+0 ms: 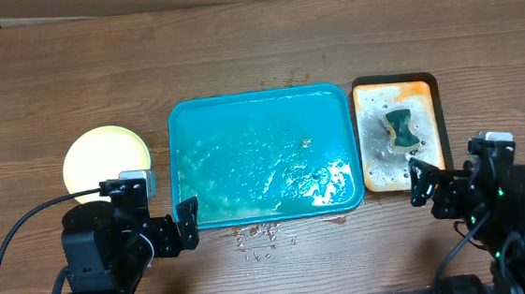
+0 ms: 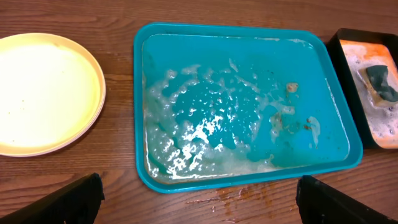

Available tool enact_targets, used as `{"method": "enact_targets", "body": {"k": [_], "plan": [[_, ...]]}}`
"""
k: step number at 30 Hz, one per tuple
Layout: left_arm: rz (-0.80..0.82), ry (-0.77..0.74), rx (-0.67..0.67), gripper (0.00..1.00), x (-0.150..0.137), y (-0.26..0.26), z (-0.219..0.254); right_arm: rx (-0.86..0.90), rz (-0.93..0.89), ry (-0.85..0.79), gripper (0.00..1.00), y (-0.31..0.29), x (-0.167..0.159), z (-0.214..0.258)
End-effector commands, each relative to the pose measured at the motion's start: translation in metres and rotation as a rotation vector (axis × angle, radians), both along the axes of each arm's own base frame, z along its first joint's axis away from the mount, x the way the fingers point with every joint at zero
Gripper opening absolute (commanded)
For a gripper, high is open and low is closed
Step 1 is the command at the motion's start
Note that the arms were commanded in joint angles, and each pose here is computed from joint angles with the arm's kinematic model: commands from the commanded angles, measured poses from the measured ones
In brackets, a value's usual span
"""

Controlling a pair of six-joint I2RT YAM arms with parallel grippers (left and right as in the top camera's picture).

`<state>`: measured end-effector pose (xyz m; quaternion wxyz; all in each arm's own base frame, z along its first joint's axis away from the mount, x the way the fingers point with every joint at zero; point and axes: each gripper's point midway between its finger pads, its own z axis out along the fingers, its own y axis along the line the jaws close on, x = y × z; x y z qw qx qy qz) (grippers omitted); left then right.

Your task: Clean dirty plates on tray and stack at the side

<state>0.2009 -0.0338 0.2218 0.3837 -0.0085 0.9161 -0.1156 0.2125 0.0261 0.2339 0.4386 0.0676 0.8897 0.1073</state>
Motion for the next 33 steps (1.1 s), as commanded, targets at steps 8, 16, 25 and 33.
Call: {"method": "enact_targets", "body": {"k": [8, 16, 25, 33], "plan": [[-0.017, 0.000, 0.026, 1.00, -0.001, 0.000, -0.002, -0.003, 0.003, -0.445, 1.00, -0.002, -0.007, 0.012], [-0.017, -0.001, 0.026, 1.00, -0.001, 0.000, -0.002, 0.009, -0.001, -0.719, 1.00, -0.001, 0.011, 0.017], [-0.017, 0.000, 0.026, 1.00, -0.001, 0.000, -0.002, 0.007, -0.018, -0.863, 1.00, -0.003, 0.026, -0.001], [-0.017, 0.000, 0.026, 1.00, -0.001, 0.000, -0.002, -0.098, 0.013, -0.659, 1.00, -0.003, 0.033, -0.057]]}}
